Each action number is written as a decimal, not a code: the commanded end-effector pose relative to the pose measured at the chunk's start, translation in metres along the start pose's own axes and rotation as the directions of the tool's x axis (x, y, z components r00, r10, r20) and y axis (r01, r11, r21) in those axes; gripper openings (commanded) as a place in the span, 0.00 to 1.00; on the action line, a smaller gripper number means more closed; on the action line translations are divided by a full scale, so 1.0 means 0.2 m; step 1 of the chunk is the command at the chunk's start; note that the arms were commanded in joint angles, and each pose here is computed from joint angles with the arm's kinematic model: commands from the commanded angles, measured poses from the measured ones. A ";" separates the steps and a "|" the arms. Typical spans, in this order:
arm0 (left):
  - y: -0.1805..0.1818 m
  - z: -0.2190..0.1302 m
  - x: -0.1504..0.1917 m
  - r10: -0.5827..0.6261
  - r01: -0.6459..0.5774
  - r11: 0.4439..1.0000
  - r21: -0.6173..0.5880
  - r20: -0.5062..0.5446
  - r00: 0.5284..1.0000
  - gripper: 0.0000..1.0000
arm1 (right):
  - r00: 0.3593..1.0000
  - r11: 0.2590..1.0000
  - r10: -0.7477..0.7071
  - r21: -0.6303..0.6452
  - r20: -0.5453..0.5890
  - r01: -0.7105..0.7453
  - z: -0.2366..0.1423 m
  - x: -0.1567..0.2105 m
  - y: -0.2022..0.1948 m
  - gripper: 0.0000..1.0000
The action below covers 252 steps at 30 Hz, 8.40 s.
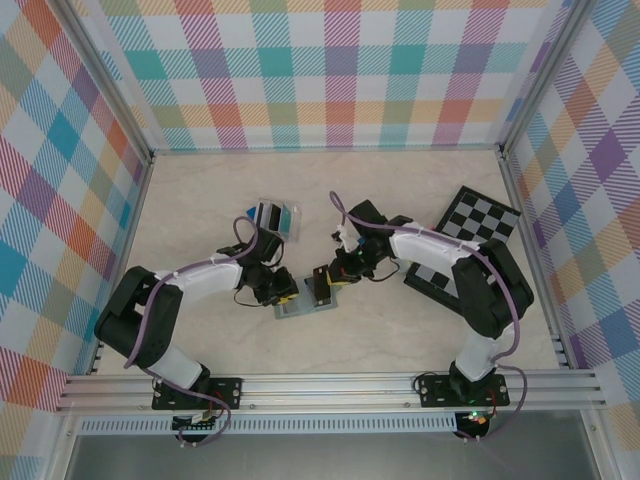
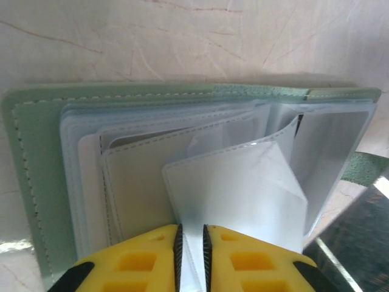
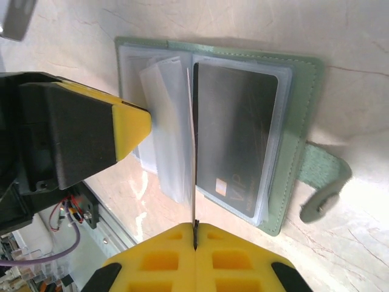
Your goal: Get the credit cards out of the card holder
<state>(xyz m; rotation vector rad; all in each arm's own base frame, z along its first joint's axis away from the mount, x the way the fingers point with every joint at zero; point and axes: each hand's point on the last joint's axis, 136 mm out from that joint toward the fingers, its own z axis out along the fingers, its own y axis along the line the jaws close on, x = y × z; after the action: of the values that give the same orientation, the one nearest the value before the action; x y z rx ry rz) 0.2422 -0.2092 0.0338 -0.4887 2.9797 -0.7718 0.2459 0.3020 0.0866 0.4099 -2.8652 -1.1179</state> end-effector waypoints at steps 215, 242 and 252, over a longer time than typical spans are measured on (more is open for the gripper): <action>-0.14 0.13 -0.02 -0.070 0.059 0.978 0.199 0.047 0.996 0.23 | 0.996 0.833 0.076 0.547 0.039 -0.085 0.31 0.03 -0.19 0.21; 0.02 0.12 -0.03 -0.056 0.046 0.989 0.139 0.071 0.996 0.23 | 0.995 0.840 0.097 0.539 -0.024 -0.068 0.37 0.08 -0.23 0.15; 0.03 0.15 -0.02 -0.024 0.019 0.994 0.111 0.046 0.999 0.18 | 0.995 0.842 0.096 0.535 -0.029 -0.066 0.38 0.08 -0.22 0.13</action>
<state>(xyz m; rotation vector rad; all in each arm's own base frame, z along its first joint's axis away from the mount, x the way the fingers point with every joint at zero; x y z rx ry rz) 0.2603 -0.2317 0.0273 -0.4948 2.7710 -1.0442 0.2435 0.3182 0.0211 0.2983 -3.1340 -0.3063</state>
